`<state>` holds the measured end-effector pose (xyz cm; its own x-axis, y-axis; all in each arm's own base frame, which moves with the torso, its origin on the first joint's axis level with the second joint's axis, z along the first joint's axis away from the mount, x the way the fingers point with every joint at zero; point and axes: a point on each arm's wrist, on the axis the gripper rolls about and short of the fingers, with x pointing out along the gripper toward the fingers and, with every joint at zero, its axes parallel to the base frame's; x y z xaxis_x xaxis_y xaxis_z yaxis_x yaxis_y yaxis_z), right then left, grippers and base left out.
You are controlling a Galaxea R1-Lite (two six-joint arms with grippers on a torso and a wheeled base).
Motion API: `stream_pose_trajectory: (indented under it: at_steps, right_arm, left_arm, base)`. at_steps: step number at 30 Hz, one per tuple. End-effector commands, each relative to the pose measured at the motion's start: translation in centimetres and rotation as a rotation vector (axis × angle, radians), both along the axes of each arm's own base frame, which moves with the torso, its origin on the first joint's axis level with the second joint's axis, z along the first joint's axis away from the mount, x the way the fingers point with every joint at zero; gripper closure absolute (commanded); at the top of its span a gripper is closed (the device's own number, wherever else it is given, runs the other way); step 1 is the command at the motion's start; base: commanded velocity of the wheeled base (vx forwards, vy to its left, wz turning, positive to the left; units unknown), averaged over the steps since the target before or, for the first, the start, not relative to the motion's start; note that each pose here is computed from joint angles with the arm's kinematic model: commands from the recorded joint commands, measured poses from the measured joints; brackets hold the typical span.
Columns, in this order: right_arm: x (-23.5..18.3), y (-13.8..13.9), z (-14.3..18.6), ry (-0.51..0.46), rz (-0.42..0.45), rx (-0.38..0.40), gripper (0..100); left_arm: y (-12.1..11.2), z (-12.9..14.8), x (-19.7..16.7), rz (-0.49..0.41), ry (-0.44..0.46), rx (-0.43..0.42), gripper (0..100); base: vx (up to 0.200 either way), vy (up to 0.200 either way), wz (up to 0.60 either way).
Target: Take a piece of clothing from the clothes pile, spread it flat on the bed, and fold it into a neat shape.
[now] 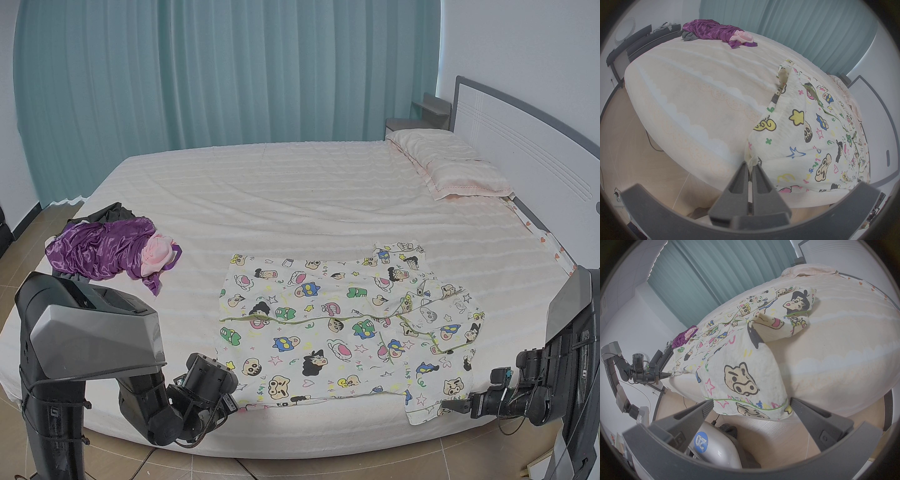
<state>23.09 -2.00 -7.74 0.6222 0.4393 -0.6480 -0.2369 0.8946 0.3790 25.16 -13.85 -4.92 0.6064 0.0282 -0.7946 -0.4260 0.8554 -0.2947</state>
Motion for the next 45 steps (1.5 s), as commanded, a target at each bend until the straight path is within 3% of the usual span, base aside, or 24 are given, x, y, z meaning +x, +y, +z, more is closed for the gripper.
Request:
stream_pose_trajectory:
  at_steps: [1,2,15,19,25,33,45]
  right_arm:
    - [0.2,0.1,-0.1,-0.002,0.005,0.001,0]
    - [0.2,0.1,-0.2,-0.001,0.006,0.000,100]
    - [-1.0,-0.2,0.3,0.011,0.013,-0.020,100]
    - [-2.5,-0.7,1.2,0.022,0.017,-0.041,100]
    - [-3.0,-1.9,2.8,-0.010,-0.006,-0.037,100]
    - [-5.2,-1.2,4.9,0.101,0.081,-0.005,100]
    - [-6.7,-0.9,4.9,0.211,0.107,0.013,100]
  left_arm:
    - [0.0,-0.2,0.0,0.001,0.004,0.003,100]
    - [0.0,-0.2,0.0,0.001,0.004,0.003,100]
    - [0.0,0.0,0.0,-0.003,0.005,0.006,100]
    - [0.2,0.0,-0.5,-0.052,0.011,0.054,100]
    - [0.2,1.3,-0.7,-0.064,-0.016,0.048,100]
    - [0.7,1.0,-1.8,-0.085,0.021,0.080,100]
    - [0.8,1.0,-3.9,-0.134,0.062,0.109,100]
  base:
    - [0.000,0.000,0.00]
    - [0.000,0.000,0.00]
    - [0.000,0.000,0.00]
    - [0.000,0.000,0.00]
    - [0.000,0.000,0.00]
    - [0.000,0.000,0.00]
    - [0.000,0.000,0.00]
